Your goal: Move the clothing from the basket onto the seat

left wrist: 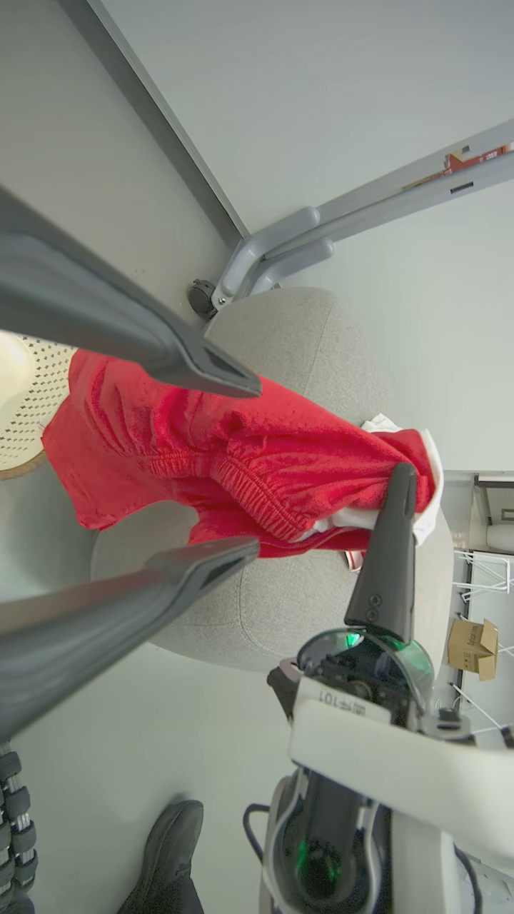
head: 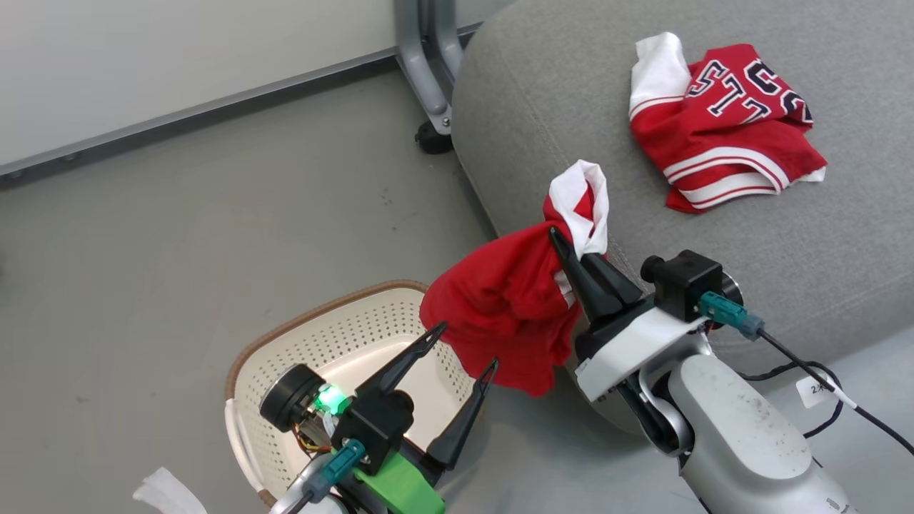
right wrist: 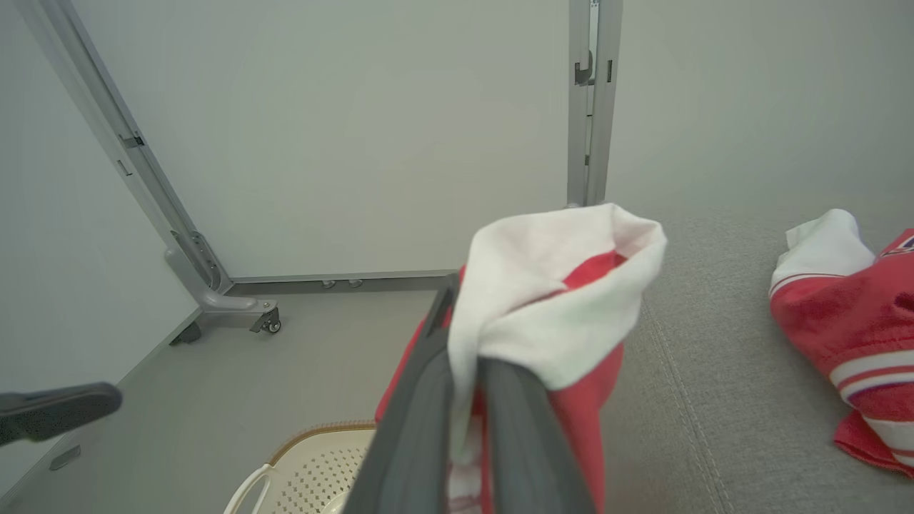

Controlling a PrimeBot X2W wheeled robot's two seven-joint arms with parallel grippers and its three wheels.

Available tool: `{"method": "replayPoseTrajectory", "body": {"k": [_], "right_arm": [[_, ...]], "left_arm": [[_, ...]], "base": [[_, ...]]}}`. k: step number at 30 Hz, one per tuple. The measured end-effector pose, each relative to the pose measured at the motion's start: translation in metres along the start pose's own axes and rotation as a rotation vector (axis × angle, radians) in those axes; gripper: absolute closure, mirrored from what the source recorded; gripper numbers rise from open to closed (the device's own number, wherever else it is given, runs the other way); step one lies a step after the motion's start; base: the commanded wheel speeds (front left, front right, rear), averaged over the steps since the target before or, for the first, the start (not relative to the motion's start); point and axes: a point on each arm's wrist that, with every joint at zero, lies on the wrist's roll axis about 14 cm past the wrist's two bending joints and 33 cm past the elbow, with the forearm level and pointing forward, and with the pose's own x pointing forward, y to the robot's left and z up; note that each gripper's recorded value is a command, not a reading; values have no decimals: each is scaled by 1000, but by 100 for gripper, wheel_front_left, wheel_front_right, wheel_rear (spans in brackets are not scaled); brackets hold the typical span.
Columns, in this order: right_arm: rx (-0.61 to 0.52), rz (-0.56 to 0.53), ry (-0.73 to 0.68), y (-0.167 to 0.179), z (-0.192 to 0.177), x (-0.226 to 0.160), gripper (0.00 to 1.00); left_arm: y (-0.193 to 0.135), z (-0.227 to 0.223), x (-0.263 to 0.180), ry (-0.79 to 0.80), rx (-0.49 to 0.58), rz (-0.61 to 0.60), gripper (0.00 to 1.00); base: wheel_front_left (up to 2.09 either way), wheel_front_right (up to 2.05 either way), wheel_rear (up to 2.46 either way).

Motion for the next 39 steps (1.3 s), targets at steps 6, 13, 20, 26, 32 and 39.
{"method": "replayPoseTrajectory", "body": {"k": [6, 13, 20, 26, 32, 39], "right_arm": [[-50, -105, -37, -39, 17, -3, 100], [-221, -201, -184, -97, 86, 17, 100], [-481, -301, -387, -155, 197, 40, 100], [-654, -371, -451, -187, 266, 63, 100], [-646, -404, -263, -225, 214, 100, 100], [-457, -476, 49, -271, 64, 101, 100]], "left_arm": [[-9, -2, 21, -9, -17, -82, 0], [-3, -8, 36, -15, -23, -131, 0], [24, -8, 48, -55, -1, -118, 0], [49, -15, 55, -78, 1, -100, 0], [65, -36, 56, -62, -33, -82, 0], [78, -58, 56, -40, -67, -65, 0]], "base": [[0, 0, 0], [0, 0, 0], [0, 0, 0], [0, 0, 0], [0, 0, 0], [0, 0, 0]]}}
